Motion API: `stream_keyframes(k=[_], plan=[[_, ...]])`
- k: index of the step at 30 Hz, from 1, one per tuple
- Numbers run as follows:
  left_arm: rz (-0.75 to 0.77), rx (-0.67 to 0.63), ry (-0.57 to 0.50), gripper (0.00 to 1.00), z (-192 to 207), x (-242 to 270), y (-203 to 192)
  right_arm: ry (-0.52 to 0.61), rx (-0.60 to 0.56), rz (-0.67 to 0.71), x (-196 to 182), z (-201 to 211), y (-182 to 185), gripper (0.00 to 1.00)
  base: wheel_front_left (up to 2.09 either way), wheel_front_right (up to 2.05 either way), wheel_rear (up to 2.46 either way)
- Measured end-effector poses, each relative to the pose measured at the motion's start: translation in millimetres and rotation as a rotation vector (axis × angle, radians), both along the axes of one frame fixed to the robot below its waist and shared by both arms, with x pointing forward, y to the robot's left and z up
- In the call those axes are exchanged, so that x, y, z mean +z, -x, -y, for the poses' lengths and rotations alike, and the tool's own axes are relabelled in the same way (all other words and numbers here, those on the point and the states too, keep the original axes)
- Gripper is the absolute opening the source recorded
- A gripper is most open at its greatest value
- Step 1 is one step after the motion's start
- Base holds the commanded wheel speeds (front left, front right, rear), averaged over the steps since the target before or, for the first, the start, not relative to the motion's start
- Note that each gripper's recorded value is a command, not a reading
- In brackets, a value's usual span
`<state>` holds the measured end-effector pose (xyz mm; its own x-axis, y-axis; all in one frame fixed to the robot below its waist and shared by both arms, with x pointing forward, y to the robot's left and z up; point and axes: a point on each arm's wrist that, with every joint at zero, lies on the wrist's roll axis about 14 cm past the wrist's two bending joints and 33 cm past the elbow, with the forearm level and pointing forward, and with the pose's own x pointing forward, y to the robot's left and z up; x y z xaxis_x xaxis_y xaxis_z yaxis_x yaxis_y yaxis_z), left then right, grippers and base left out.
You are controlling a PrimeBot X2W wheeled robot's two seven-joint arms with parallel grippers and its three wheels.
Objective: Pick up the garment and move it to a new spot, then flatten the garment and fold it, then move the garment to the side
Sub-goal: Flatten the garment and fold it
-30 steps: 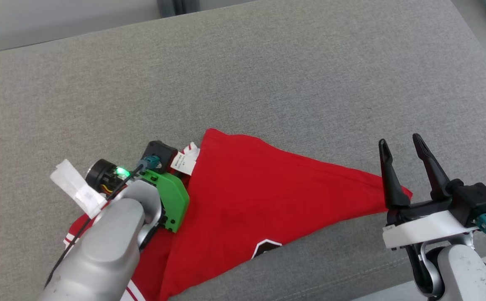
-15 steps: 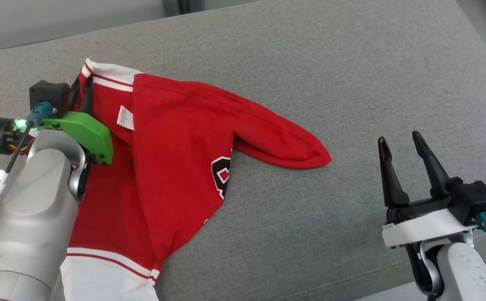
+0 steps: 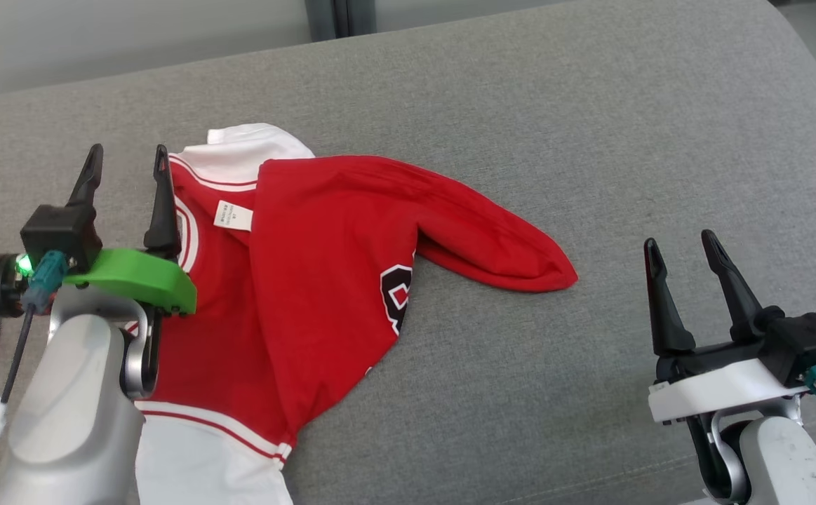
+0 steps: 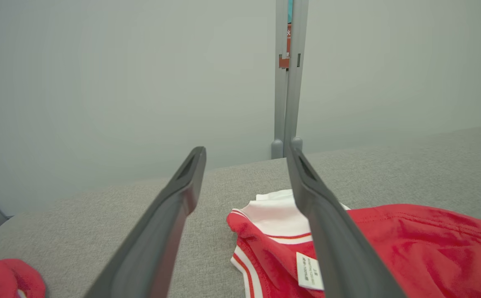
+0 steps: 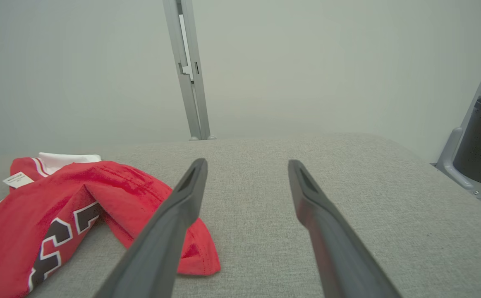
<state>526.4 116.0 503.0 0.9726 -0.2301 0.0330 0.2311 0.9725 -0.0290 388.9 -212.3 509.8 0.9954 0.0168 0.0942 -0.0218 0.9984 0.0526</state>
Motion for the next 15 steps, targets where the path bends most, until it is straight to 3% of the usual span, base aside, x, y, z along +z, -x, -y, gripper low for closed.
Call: stream_keyframes(k=[15], plan=[[0.11, 0.188, 0.036, 1.0, -58.2, 24.0, 100.1, -0.018, 0.117, 0.012, 2.6, -40.1, -1.2, 1.0, 0.0, 0.0, 0.0]])
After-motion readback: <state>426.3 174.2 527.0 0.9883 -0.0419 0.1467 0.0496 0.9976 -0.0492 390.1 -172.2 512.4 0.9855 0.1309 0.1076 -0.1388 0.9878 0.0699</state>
